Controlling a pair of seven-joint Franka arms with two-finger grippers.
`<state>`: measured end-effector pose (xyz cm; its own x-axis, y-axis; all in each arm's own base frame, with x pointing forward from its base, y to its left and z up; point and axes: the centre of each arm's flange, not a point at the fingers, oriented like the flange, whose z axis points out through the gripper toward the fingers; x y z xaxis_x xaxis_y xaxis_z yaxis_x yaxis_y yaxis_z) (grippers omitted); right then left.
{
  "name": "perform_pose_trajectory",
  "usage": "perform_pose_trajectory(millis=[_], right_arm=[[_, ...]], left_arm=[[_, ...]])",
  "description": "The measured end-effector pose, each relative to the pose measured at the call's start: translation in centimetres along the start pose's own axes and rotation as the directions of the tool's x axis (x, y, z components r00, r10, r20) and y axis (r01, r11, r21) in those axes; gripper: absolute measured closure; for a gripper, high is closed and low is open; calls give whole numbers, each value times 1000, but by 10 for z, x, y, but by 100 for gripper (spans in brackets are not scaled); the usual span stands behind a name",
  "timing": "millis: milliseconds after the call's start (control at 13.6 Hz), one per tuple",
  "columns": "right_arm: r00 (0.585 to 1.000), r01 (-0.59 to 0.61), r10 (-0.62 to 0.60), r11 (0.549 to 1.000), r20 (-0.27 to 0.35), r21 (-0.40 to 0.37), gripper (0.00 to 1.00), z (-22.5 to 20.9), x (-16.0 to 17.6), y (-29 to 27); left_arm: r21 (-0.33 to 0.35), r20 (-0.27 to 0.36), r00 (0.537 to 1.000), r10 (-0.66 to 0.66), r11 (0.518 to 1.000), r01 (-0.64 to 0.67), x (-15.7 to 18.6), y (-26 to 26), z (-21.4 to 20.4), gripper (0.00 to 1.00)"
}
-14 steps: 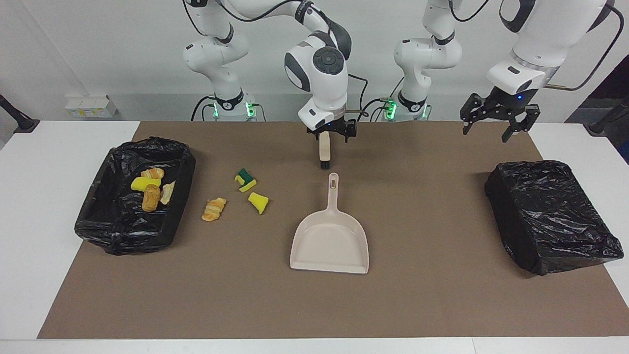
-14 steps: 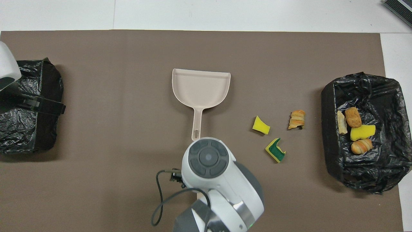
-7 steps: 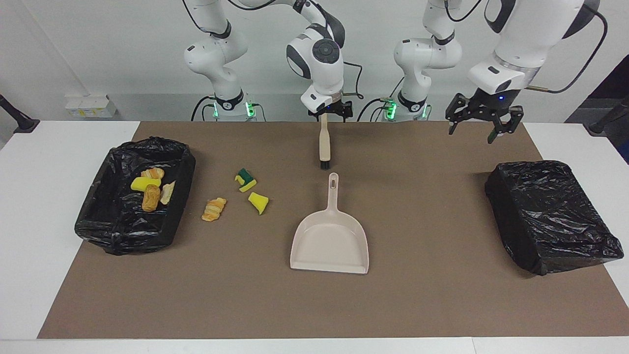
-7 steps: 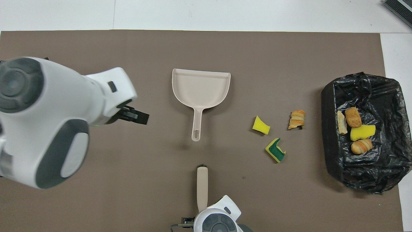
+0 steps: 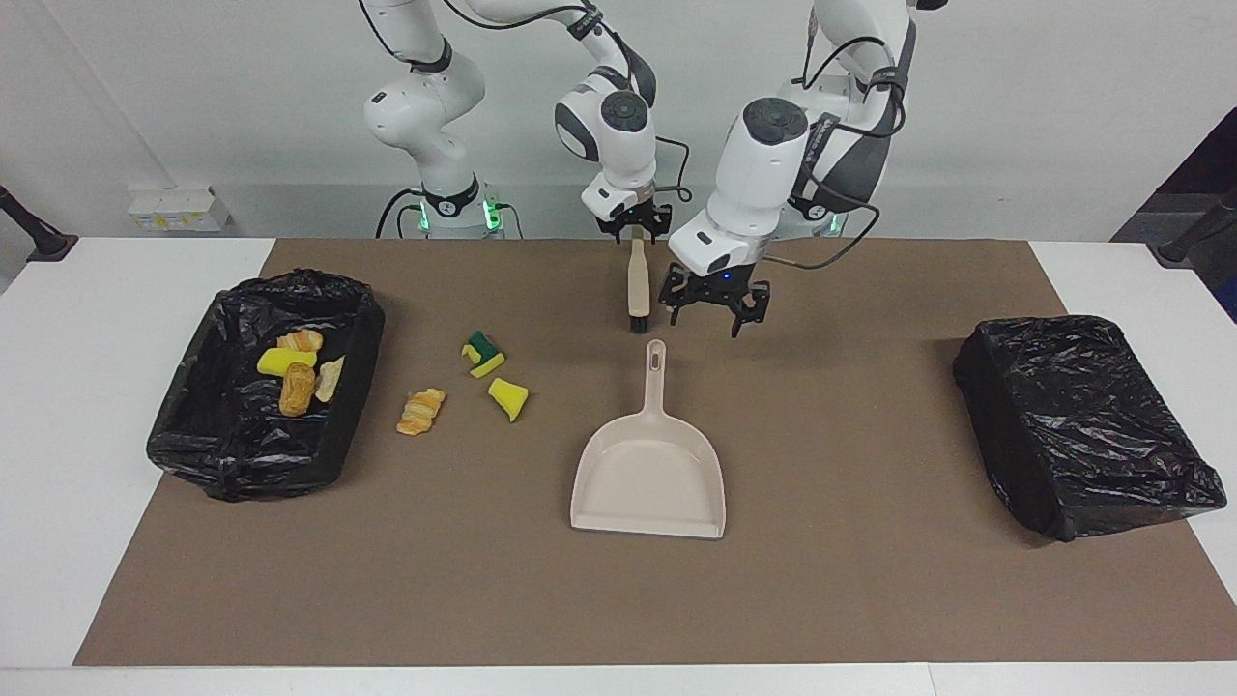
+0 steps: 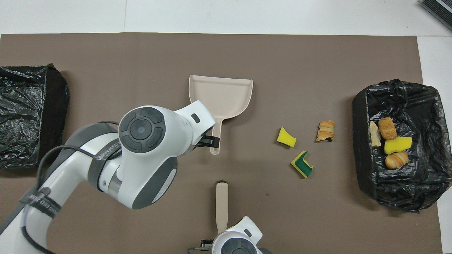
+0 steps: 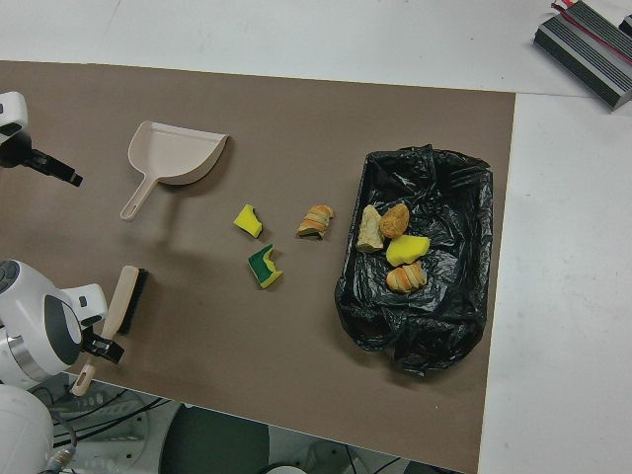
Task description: Sweep and dump trash in bin
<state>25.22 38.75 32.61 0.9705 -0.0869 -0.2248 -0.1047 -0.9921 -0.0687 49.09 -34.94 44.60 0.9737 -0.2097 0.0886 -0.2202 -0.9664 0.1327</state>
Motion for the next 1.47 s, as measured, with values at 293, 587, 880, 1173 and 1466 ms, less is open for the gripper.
perform_pose_trajectory(millis=[293,587,880,1173,1466], right_arm=[[1000,0,0,1000,-4,8,74,-4,0,-1],[999,-9,9,1000,32,-21,74,-19,0,7],[994,-35,40,998,97,-57,74,-75,7,50],[995,-16,30,989,91,-149,74,-123,30,122],[1000,22,-20,975,13,-220,74,-158,90,221]], left_arm=[[16,-16,1000,-10,1000,10,13,4,58,0],[-10,-24,999,-41,999,41,12,22,90,0],[-7,-58,998,-26,1000,26,14,31,88,10],[27,-72,997,14,1000,-12,14,31,91,44],[30,-61,998,17,999,-16,13,31,99,64]])
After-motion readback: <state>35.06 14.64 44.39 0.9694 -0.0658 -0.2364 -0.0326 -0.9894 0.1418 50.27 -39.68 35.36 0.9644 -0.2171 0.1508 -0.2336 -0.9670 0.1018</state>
